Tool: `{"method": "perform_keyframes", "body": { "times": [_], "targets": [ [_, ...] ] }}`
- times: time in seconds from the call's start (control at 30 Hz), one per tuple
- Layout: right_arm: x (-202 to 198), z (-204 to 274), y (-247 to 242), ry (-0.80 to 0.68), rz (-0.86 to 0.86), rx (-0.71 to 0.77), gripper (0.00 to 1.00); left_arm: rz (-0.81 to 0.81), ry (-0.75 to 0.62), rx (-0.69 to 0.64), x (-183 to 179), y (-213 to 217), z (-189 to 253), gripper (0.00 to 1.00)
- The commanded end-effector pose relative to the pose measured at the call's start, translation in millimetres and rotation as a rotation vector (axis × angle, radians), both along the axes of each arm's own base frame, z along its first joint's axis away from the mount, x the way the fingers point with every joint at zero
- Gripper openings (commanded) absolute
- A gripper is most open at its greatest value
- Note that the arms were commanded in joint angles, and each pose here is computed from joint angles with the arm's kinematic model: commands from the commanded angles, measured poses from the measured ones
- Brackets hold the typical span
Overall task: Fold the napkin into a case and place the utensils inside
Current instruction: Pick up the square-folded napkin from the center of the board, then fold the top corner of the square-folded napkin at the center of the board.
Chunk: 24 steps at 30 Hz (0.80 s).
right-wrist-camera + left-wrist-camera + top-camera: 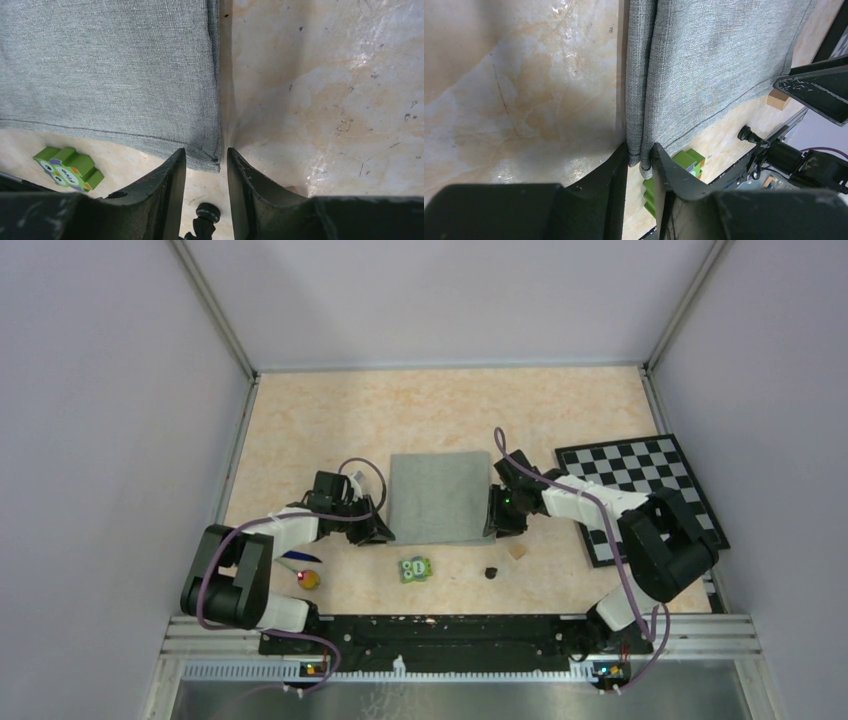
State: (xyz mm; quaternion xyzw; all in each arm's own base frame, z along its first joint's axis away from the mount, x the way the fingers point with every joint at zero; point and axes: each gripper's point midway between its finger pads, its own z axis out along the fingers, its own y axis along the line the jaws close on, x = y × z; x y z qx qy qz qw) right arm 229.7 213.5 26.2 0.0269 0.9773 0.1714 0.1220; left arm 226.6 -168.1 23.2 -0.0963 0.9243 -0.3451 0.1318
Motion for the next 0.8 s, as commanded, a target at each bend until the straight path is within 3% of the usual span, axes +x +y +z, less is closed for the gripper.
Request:
{"method": "perform_keyframes", "body": {
  "times": [0.0,0.27,0.53,0.77],
  "targets": [
    [11.5,3.0,3.5,-0.035,-0.010,0.012,0.34,-0.008,0.041,0.057,-14.5,9.2,-16.6,0.32],
    [14.7,11.0,0.6,-0.063,0.001,-0.003,0.30,-0.008,0.028,0.077,-14.2,12.2,-15.5,0.37],
    [18.7,18.0,3.0,-0.084,0.004,0.008,0.15,-0.002,0.032,0.088,-15.3,14.1,-15.8,0.39],
    [22.7,30.9,3.5,-0.110,0.014,0.011,0.16,0.007,0.031,0.091,-17.6,15.6,-14.7,0.47]
  ]
}}
